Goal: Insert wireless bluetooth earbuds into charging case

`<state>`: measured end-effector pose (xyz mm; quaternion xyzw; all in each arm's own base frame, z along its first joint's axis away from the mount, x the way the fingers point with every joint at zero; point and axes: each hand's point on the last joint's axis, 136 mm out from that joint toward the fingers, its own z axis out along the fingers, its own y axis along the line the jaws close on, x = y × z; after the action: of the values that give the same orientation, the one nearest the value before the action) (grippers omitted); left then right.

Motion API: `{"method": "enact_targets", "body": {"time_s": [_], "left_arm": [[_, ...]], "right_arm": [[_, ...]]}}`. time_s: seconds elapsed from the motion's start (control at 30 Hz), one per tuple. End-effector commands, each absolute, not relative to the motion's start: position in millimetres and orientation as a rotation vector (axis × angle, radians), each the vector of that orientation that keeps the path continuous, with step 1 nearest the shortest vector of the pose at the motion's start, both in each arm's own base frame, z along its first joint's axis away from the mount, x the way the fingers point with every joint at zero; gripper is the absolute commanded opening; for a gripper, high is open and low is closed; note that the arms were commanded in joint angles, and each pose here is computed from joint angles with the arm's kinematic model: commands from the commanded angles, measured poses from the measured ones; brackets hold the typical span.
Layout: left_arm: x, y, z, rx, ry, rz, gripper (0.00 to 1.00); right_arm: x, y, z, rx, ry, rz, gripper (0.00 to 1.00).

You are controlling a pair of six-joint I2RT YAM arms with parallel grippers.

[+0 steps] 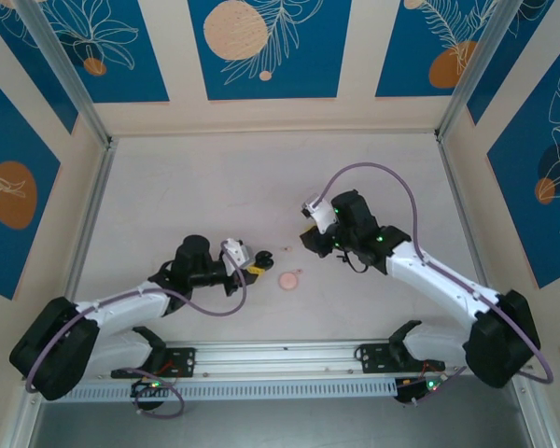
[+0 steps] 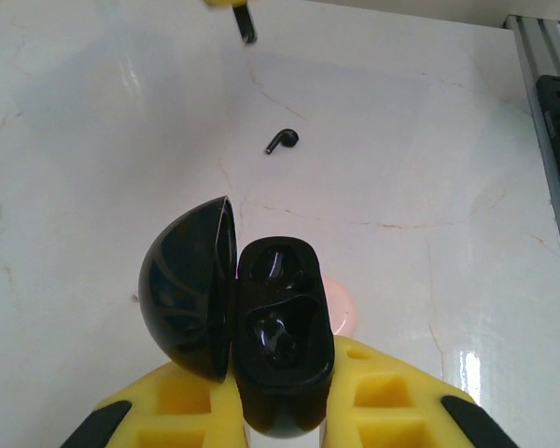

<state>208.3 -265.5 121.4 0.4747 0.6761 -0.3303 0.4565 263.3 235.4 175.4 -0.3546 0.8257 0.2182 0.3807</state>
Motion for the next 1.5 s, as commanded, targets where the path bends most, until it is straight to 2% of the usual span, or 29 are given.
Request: {"method": "enact_targets", "body": {"time_s": [0.0,0.33,0.6,1.47], "left_arm": [[207.9,-280.3,145.9,1.178,1.564,-0.895,0.14],[206.3,-293.2,151.2,1.195,1.532,-0.989,0.14],[204.2,-295.3,153.9,1.204,1.520,-1.015,0.14],[199.2,-294.9,166.3,1.205,1.479,-1.034,0.14]], "right_arm": [[245.4,254.4,201.6,-1.063,1.869,0.659,0.20],[216.3,274.6,219.2,-1.262,1.662,0.727,0.19],[205.5,295.3,208.6,-1.416,1.592,0.669,0.19],[211.3,320.7,191.7,-1.528,1.555,0.573,0.19]]}}
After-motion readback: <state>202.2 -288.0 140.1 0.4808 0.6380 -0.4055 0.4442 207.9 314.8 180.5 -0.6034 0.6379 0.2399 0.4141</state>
